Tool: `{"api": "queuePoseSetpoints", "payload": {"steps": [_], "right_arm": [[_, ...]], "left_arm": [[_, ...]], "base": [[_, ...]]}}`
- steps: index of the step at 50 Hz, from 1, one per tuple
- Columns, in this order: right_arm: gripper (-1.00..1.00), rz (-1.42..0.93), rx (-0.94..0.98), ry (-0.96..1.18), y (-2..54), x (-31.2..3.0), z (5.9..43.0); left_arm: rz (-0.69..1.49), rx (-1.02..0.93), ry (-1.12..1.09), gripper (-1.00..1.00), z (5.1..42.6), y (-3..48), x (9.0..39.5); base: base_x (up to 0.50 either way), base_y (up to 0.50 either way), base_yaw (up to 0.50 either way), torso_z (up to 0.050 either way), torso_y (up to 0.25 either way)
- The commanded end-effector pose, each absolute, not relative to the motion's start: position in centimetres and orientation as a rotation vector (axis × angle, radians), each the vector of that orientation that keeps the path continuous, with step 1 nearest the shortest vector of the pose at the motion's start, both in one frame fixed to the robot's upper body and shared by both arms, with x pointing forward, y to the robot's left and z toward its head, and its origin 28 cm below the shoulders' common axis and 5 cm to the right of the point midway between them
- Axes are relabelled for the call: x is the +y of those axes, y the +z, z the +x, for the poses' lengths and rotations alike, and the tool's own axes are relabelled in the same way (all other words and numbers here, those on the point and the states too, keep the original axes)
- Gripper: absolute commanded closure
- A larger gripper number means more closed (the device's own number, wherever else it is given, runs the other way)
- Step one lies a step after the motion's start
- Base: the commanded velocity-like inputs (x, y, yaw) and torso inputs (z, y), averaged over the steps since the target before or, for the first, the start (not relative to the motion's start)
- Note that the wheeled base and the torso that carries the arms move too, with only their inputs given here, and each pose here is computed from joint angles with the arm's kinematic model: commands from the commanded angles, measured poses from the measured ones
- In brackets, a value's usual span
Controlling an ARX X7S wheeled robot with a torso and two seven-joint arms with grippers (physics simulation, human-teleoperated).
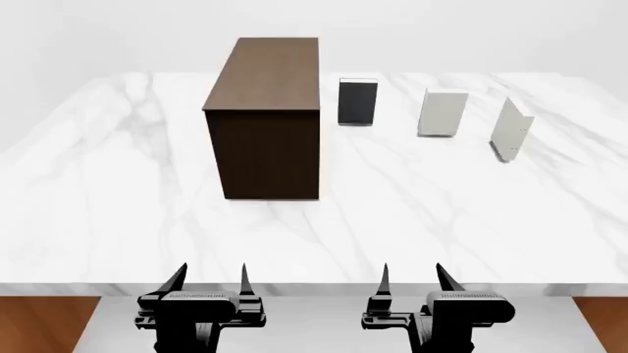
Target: Pick up the book on the right and place it under the cabinet shelf.
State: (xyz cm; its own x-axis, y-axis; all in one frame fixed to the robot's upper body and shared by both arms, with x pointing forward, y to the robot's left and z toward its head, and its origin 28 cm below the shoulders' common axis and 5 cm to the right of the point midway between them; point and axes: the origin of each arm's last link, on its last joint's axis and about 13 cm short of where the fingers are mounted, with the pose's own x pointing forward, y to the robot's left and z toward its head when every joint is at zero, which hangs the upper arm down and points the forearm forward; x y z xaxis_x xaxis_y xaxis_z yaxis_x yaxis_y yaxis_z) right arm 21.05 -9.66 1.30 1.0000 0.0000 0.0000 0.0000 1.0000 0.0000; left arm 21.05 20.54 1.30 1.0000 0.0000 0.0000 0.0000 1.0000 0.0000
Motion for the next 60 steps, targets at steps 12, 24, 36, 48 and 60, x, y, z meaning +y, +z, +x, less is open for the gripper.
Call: {"api": "queuePoseSetpoints", "payload": {"steps": [12, 24, 36, 48, 60], "right_arm": [[-1.00, 0.076, -0.047, 0.025, 2.1, -9.7, 20.7], [-1.00, 0.138, -0.200, 0.057, 8.2, -10.1, 20.2], [-1.00, 0.189, -0.333, 0.051, 14.1, -10.7, 21.1], [-1.00, 0.216, -0.438, 0.112, 18.4, -10.6, 20.1], [-1.00, 0.212, -0.444, 0.164, 18.1, -10.5, 19.9]], "left_arm": [[-0.010, -0.081, -0.054, -1.00, 20.5, 2.1, 20.4], [-0.076, -0.185, -0.062, -1.00, 21.1, 8.6, 20.9], [-0.090, -0.363, -0.014, -1.00, 22.8, 15.9, 21.6], [-0.070, -0.419, -0.025, -1.00, 21.7, 18.6, 21.9], [-0.048, -0.398, -0.007, -1.00, 21.5, 18.5, 21.9]], "base": [[0.00, 0.00, 0.00, 0.007, 0.000], [0.00, 0.00, 0.00, 0.050, 0.000], [0.00, 0.00, 0.00, 0.050, 0.000], [0.00, 0.00, 0.00, 0.050, 0.000], [0.28, -0.01, 0.00, 0.029, 0.000]]}}
